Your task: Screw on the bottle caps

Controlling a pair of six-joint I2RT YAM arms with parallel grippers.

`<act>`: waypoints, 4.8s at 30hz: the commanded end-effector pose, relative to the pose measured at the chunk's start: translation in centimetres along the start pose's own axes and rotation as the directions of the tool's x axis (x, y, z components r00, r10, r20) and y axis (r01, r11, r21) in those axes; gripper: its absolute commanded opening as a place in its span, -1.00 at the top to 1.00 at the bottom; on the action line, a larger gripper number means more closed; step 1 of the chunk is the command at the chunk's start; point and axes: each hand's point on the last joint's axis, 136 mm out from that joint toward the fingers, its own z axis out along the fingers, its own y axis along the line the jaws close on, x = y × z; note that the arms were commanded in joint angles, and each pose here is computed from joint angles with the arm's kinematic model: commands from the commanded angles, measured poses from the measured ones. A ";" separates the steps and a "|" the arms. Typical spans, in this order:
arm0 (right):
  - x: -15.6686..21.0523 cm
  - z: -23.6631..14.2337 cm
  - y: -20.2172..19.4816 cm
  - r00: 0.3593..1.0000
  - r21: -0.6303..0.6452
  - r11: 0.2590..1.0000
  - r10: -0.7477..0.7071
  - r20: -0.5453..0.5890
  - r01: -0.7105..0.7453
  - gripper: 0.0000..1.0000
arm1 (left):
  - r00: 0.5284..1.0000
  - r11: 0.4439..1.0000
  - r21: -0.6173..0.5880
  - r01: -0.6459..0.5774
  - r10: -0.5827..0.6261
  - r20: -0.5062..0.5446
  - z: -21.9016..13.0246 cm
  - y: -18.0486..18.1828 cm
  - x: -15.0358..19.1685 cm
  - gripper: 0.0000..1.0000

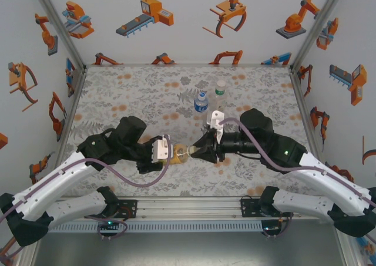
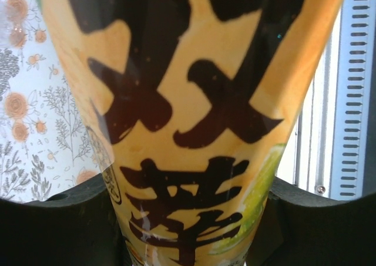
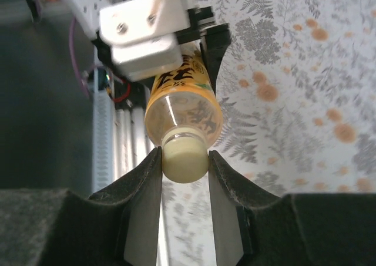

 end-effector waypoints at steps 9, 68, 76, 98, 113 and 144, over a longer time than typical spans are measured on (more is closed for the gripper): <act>3.6 0.3 -5.7 0.490 0.291 0.427 0.849 0.196 -0.856 1.00 | 0.979 0.985 -0.133 -0.105 0.126 0.161 -0.4 2.5 -4.0 1.00; 5.2 -5.1 -13.3 0.835 0.677 0.517 0.468 0.289 -0.524 0.76 | 0.987 0.981 -0.181 0.073 -0.045 0.152 -0.4 2.8 -2.3 1.00; 11.0 0.9 -14.9 0.933 0.635 0.684 0.272 0.234 -0.359 0.75 | 0.967 0.955 -0.231 0.185 -0.134 0.219 -1.6 3.5 -2.6 1.00; 26.5 8.5 -17.2 0.972 0.679 0.700 0.216 0.097 -0.223 0.16 | 0.901 0.857 -0.326 0.399 -0.300 0.315 -3.3 5.6 -2.1 1.00; 24.6 7.0 -17.1 0.882 0.764 0.573 0.471 -0.009 -0.297 0.02 | 0.907 0.856 -0.334 0.394 -0.302 0.294 -3.1 5.7 -1.7 1.00; 26.8 9.8 -18.1 0.486 0.858 0.445 0.827 -0.283 -0.258 0.12 | 0.883 0.808 -0.376 0.454 -0.351 0.313 -4.8 5.6 -0.2 1.00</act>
